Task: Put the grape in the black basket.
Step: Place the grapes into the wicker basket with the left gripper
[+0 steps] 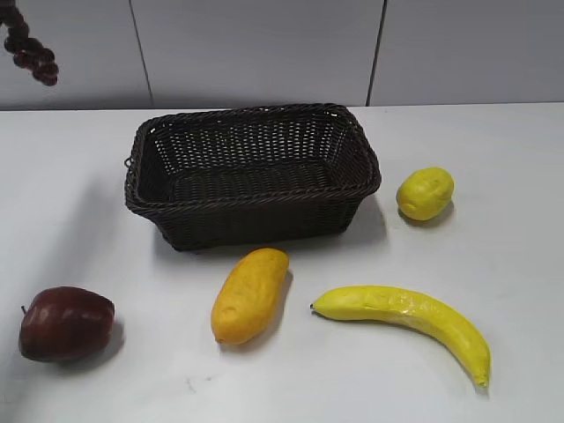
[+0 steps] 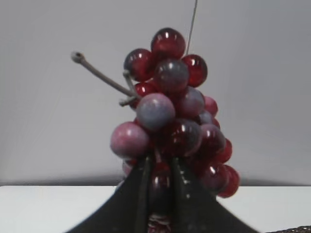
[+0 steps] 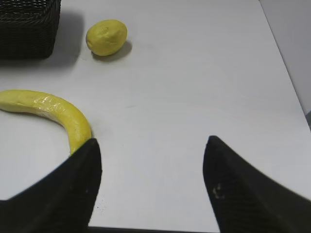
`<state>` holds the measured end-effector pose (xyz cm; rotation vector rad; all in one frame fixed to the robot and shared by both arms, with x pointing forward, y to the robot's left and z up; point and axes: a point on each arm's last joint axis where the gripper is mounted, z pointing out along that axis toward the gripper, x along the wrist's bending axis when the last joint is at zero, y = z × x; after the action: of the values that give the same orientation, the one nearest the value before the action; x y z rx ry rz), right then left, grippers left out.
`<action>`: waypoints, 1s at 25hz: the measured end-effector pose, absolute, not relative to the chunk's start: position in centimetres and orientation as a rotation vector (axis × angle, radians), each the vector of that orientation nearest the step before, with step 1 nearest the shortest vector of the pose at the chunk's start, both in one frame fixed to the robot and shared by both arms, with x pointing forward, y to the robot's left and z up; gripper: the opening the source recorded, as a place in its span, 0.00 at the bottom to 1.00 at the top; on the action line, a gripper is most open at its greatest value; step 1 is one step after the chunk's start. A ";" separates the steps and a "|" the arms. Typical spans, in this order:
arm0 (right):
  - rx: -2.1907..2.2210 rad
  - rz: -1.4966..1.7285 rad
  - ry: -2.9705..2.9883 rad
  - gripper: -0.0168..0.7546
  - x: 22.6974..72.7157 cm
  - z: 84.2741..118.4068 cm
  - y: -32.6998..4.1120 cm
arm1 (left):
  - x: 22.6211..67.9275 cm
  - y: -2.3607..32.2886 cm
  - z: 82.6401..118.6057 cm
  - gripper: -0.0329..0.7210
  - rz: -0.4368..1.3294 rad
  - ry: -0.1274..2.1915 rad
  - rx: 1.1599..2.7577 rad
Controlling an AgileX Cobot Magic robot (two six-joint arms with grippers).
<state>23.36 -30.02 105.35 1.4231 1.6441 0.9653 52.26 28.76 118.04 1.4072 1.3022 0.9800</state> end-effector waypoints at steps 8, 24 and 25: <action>1.423 0.965 1.644 0.67 23.4 105.4 -30.0 | 52.3 24.5 121.1 0.13 0.927 1.118 1.414; 1.423 0.965 1.644 0.67 23.4 105.4 -30.0 | 55.4 11.8 118.1 0.13 0.679 0.877 1.629; 1.423 0.965 1.644 0.67 23.4 105.4 -30.0 | 55.5 11.1 117.5 0.13 0.660 0.874 1.651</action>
<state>23.36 -30.02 105.35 1.4231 1.6441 0.9653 55.50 11.08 117.50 1.6509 0.8740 0.6604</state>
